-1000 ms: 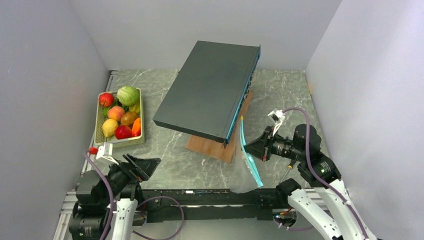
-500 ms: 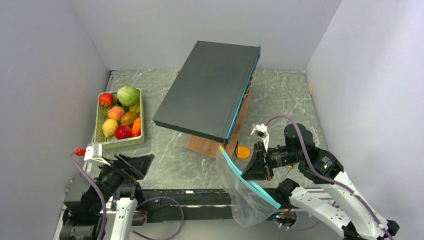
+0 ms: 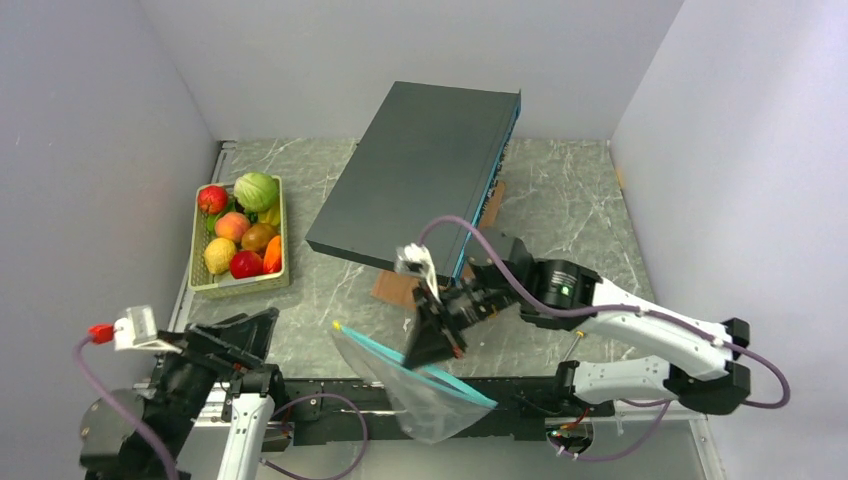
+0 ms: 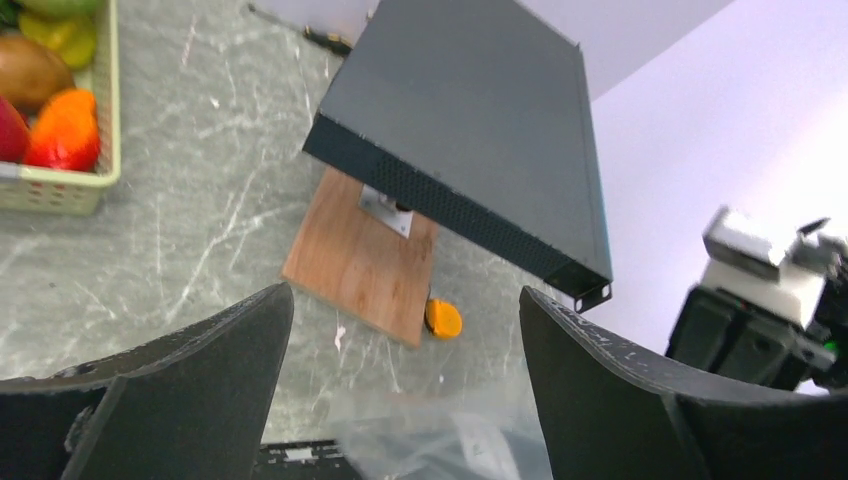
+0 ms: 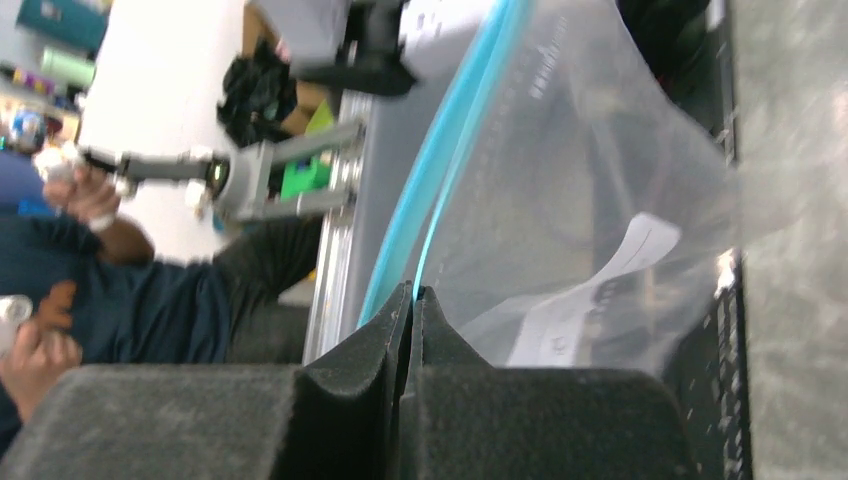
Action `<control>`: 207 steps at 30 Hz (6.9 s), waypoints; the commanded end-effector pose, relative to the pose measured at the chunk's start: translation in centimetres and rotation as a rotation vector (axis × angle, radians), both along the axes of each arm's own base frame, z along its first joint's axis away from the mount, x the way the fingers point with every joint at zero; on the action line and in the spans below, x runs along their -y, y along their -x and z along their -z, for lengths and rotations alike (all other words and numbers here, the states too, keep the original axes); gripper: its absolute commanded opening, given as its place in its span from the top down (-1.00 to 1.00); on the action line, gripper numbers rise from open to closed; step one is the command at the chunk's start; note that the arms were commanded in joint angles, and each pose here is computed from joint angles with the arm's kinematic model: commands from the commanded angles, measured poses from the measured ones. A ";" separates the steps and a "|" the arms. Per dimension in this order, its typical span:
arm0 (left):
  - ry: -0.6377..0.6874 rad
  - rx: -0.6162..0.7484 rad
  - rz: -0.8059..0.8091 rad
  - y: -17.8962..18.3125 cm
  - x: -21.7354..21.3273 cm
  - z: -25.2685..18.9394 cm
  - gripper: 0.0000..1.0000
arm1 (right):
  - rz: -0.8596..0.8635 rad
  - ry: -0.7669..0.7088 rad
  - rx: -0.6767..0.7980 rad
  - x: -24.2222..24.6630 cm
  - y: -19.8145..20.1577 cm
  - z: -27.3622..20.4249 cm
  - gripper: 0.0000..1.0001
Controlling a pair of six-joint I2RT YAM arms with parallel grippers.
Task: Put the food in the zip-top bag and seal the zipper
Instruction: Open the zipper of the food storage bag, then pick up the fake fruit from the bin.
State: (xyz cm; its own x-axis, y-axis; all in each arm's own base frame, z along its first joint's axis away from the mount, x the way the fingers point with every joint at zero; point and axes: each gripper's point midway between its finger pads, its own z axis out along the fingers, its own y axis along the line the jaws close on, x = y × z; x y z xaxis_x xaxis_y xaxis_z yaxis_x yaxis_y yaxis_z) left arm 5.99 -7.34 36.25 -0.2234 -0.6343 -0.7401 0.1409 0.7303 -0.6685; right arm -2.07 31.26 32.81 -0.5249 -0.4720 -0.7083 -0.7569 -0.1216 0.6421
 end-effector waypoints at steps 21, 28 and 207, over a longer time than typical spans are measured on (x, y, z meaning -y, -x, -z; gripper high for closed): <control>-0.301 -0.115 -0.147 -7.9 -4.4 -6.9 -0.48 | 0.775 -0.244 0.360 -23.9 -23.0 -8.7 1.00; -0.289 -0.220 -0.200 -9.4 -5.4 -4.2 -0.16 | 0.829 -0.253 0.311 -23.6 -23.4 -8.5 1.00; -0.456 -1.019 -0.260 -25.3 -19.3 27.5 -0.20 | 1.210 0.187 0.107 -17.3 -17.9 7.7 1.00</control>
